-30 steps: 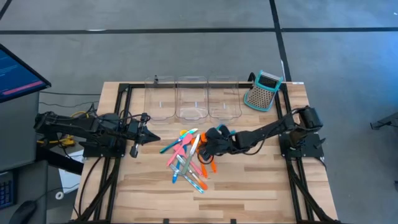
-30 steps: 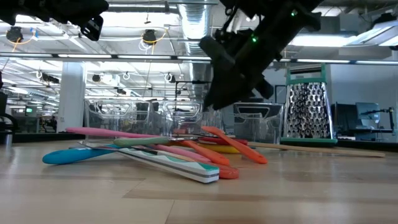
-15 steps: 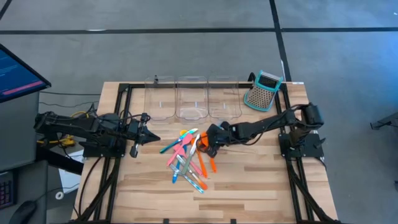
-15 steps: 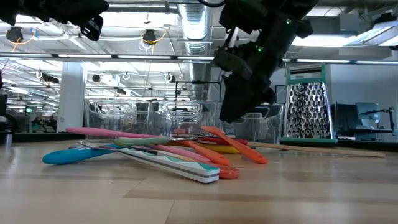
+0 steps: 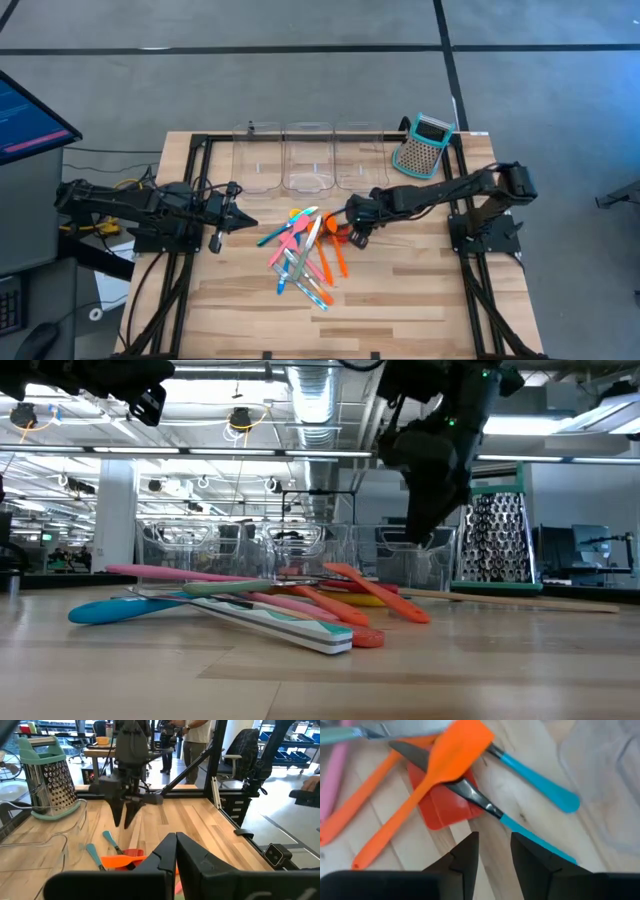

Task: Pick & Place Kitchen Items
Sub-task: Put the right orange spatula into the left transparent bin

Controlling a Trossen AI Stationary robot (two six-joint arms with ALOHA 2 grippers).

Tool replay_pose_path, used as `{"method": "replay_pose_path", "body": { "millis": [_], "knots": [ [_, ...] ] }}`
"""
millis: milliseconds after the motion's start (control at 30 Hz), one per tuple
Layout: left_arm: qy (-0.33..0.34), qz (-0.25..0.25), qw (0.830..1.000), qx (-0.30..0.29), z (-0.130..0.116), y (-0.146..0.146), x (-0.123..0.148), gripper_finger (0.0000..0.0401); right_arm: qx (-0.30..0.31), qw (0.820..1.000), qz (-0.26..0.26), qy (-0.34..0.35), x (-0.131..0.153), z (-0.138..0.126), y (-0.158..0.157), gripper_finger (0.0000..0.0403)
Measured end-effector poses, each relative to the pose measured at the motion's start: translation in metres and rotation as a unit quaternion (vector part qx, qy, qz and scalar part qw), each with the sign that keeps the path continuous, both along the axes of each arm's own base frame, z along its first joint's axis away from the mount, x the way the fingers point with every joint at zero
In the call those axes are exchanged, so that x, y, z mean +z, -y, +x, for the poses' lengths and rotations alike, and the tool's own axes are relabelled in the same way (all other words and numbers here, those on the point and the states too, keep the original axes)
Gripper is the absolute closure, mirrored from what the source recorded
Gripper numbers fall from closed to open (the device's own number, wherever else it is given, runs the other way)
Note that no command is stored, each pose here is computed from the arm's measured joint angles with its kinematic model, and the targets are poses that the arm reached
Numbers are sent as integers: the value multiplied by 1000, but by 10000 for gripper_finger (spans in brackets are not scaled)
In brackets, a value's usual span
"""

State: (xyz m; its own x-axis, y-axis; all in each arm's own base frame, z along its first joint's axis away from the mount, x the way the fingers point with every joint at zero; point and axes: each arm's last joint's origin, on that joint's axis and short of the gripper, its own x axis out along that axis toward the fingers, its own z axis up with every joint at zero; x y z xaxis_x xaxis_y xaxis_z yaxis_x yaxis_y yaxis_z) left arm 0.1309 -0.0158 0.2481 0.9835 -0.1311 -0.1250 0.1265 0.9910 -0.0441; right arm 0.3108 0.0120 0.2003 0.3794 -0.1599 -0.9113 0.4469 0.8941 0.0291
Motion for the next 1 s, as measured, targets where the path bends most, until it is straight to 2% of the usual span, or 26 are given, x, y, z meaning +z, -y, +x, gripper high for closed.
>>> {"method": "replay_pose_path", "body": {
  "millis": [200,367,433,600,733,1000],
  "knots": [
    [0,0,1000,0,0,0,0,398,20,998,-6,55,25,-11,1,310],
    [0,0,1000,0,0,0,0,398,13,992,2,125,17,-23,1,324],
    [0,0,1000,0,0,0,0,398,-10,985,27,170,10,-26,2,329],
    [1,0,1000,0,0,0,0,398,-58,953,102,278,-7,-29,5,333],
    [0,0,1000,0,0,0,0,398,-92,949,138,268,-28,-26,6,333],
    [0,0,1000,0,0,0,0,398,-117,949,149,253,-58,-11,7,317]
  ]
}}
